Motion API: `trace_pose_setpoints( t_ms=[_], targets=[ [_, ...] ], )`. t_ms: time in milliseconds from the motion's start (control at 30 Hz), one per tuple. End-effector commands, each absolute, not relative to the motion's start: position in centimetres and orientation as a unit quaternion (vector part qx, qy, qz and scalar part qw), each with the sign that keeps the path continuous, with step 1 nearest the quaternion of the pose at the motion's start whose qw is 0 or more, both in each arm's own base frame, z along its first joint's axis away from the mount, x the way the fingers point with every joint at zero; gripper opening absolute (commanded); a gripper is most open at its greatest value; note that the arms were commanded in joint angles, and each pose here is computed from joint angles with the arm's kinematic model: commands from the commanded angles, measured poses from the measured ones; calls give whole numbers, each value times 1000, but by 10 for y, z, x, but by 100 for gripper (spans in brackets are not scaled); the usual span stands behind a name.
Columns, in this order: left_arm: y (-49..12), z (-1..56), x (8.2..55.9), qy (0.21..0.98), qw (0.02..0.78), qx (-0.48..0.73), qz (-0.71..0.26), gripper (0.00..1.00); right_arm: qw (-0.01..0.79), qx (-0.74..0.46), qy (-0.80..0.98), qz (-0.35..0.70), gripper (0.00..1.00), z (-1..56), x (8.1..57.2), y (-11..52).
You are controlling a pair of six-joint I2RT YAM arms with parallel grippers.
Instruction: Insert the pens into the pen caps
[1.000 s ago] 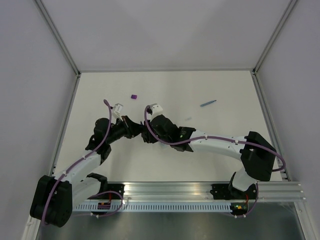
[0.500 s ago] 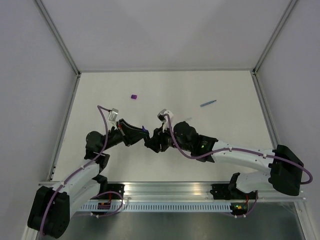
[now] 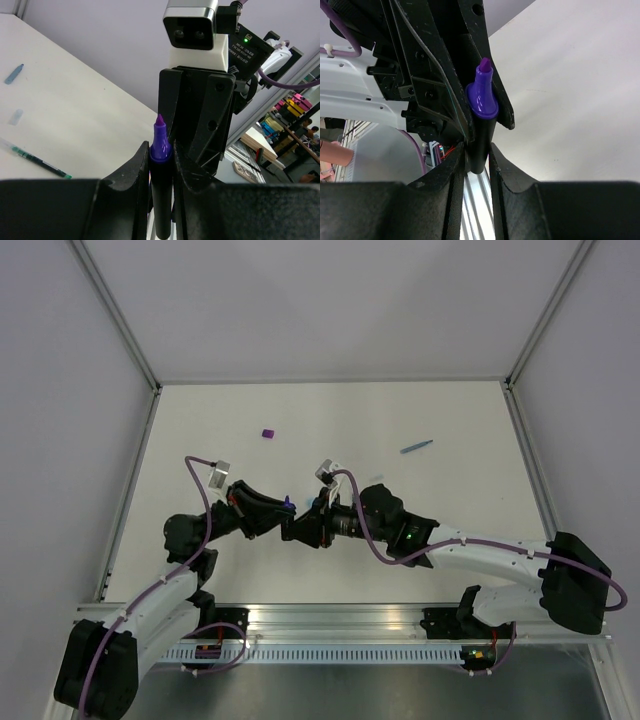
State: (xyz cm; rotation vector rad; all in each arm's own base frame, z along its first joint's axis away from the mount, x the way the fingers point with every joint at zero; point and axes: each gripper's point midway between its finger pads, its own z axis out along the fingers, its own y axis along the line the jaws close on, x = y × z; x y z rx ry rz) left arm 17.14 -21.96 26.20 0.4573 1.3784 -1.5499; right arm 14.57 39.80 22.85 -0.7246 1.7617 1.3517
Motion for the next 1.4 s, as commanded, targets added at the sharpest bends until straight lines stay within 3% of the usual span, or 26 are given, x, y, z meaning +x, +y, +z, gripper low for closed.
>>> trace_pose_setpoints(
  t_ms=[0, 333, 933, 1067, 1167, 1233, 1267, 1300, 1367],
  targets=[
    [-219, 268, 164, 550, 493, 200, -644, 2, 393, -297, 652, 577, 30, 252, 134, 406],
    [-218, 268, 164, 549, 493, 191, -647, 2, 407, -275, 647, 583, 41, 257, 142, 410],
    [-213, 273, 164, 544, 513, 171, -642, 2, 399, -250, 621, 626, 34, 253, 138, 418],
    [-212, 272, 167, 547, 516, 164, -639, 2, 404, -247, 615, 631, 25, 253, 137, 416],
    [-212, 272, 167, 548, 515, 162, -639, 2, 399, -248, 614, 634, 5, 251, 134, 414],
    [-212, 272, 167, 549, 515, 163, -638, 2, 398, -249, 613, 636, 0, 251, 132, 413],
    [-212, 272, 168, 549, 517, 161, -636, 5, 397, -250, 615, 634, 0, 249, 132, 411],
    [-212, 269, 169, 556, 514, 160, -633, 24, 399, -247, 621, 628, 0, 249, 133, 407],
    [-211, 271, 173, 560, 520, 155, -626, 49, 417, -237, 637, 603, 0, 249, 141, 401]
  ],
)
